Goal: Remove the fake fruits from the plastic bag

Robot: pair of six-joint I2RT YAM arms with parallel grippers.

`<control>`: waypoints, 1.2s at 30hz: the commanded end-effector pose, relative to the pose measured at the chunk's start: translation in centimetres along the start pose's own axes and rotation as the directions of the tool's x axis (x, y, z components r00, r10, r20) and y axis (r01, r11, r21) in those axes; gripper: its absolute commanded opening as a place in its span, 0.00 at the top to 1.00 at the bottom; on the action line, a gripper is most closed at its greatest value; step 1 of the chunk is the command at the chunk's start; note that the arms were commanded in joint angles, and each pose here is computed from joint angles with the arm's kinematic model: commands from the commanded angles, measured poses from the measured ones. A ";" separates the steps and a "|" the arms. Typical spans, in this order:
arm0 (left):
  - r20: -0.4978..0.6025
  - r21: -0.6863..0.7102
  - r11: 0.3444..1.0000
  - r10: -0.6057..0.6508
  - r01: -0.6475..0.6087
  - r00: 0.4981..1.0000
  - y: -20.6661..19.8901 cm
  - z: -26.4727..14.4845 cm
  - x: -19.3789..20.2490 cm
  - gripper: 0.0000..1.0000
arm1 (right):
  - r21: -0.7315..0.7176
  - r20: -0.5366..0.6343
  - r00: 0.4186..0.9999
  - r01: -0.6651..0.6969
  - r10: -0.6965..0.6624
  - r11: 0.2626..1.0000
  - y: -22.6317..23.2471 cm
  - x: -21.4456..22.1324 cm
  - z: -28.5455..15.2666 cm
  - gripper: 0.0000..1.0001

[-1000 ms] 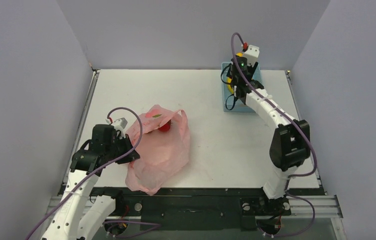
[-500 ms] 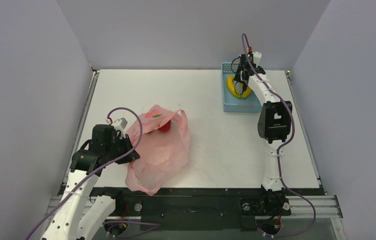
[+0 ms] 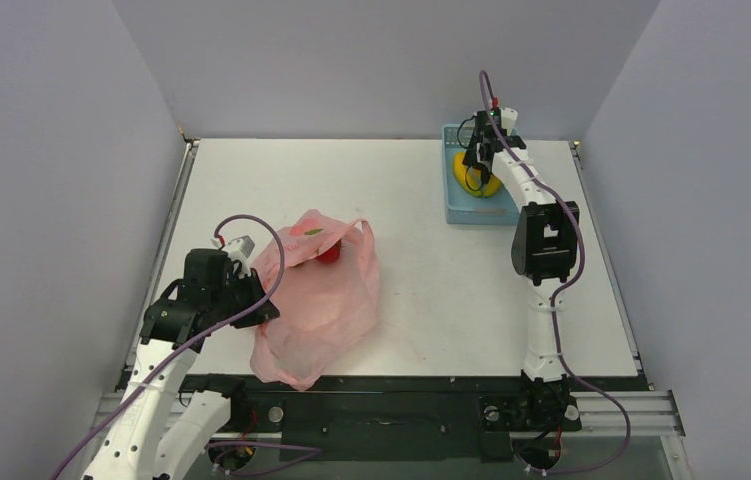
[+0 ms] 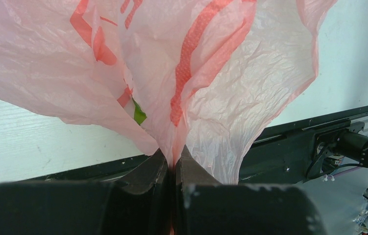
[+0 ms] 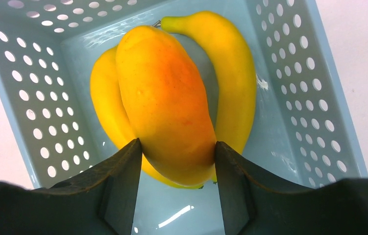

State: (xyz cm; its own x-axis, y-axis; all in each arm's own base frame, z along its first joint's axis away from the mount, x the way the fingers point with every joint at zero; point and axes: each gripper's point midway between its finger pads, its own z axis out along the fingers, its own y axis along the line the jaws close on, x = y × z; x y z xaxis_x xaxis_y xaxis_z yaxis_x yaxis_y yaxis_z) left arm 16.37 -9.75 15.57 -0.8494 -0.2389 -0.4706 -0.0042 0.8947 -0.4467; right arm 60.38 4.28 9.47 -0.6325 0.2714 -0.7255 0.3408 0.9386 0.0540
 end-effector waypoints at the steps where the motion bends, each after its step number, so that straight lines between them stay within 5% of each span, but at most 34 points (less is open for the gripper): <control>1: 0.060 0.042 0.998 0.037 -0.040 0.997 -1.1 -0.5 -1.5 0.99 | 0.001 0.034 0.999 0.000 0.000 1.000 0.7 -1.0 0.1 0.72; 15: 0.058 0.043 0.998 0.037 -0.040 0.998 -1.1 -0.5 -1.5 0.99 | 0.005 0.086 0.994 0.063 -0.063 0.998 1.3 -3.3 -1.4 0.24; 27: 0.058 0.042 0.998 0.038 -0.041 0.998 -1.1 -0.5 -1.5 0.99 | -0.085 0.249 0.967 0.075 -0.052 0.994 4.0 -7.5 -15.1 0.22; 36: 0.053 0.048 0.998 0.040 -0.042 0.998 -1.2 -0.4 -1.4 0.99 | -0.373 0.277 0.958 0.173 -0.069 0.911 10.3 4.7 -22.9 0.25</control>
State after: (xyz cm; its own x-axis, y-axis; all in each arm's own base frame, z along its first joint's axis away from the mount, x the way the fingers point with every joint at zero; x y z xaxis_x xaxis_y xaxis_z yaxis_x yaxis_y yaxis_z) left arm 16.36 -9.76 15.60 -0.8487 -0.2386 -0.4720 -0.0026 0.8943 -0.4474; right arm 47.91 15.49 23.55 -0.4785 0.1256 -0.8691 0.0682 0.9920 0.1058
